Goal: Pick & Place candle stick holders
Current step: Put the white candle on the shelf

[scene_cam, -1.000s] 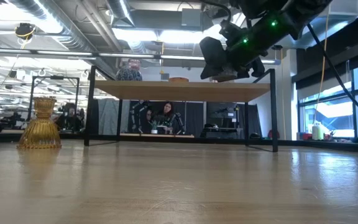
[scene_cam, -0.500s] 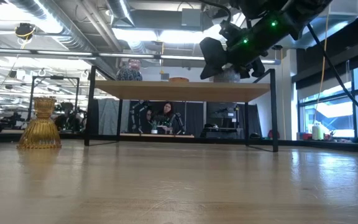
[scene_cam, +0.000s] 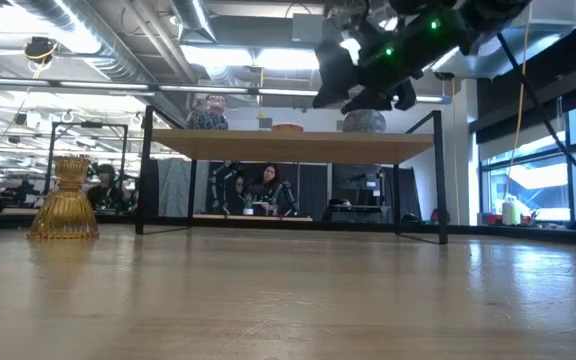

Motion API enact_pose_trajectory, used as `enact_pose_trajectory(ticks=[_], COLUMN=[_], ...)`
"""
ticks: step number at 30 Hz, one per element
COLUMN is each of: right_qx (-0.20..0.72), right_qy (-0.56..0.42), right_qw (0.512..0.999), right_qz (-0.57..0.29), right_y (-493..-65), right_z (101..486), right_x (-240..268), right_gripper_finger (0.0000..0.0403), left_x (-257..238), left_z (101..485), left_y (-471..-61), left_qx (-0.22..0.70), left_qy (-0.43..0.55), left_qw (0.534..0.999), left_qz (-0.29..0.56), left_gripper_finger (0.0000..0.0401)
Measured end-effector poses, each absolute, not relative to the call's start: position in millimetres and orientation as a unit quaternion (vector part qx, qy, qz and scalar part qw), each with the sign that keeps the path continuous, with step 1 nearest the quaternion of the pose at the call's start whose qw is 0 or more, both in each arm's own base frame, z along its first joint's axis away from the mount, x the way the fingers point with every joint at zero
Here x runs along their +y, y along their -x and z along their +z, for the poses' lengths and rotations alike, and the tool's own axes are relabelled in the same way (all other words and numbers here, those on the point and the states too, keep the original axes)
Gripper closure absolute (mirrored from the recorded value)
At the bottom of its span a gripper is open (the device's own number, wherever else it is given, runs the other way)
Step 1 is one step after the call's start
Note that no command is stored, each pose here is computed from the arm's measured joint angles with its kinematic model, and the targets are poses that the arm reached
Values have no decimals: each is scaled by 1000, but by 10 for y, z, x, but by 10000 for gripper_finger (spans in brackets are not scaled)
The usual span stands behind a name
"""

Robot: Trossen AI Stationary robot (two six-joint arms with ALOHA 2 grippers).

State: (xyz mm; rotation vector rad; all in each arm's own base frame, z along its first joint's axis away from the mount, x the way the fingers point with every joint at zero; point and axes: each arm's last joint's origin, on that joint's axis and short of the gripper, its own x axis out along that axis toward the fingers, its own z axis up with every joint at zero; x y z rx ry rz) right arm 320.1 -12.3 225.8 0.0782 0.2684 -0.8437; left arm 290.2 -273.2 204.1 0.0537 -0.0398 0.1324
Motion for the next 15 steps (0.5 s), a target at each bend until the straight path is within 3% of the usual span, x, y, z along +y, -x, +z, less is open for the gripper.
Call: enact_pose_trajectory(ticks=[8, 15], right_qx=[106, 145], right_qy=[-20, 11], right_qw=[927, 965], right_qz=[-361, -218], right_y=[-3309, -3258], right_z=[2531, 2623], right_x=[163, 826], right_gripper_finger=[88, 88], left_x=[-2745, -2833], left_z=[2041, 2108], left_y=[-2889, -2779], left_qx=[-20, -32], left_qy=[-27, -40], left_qw=[997, 997], left_qz=[64, 56], left_gripper_finger=[399, 399])
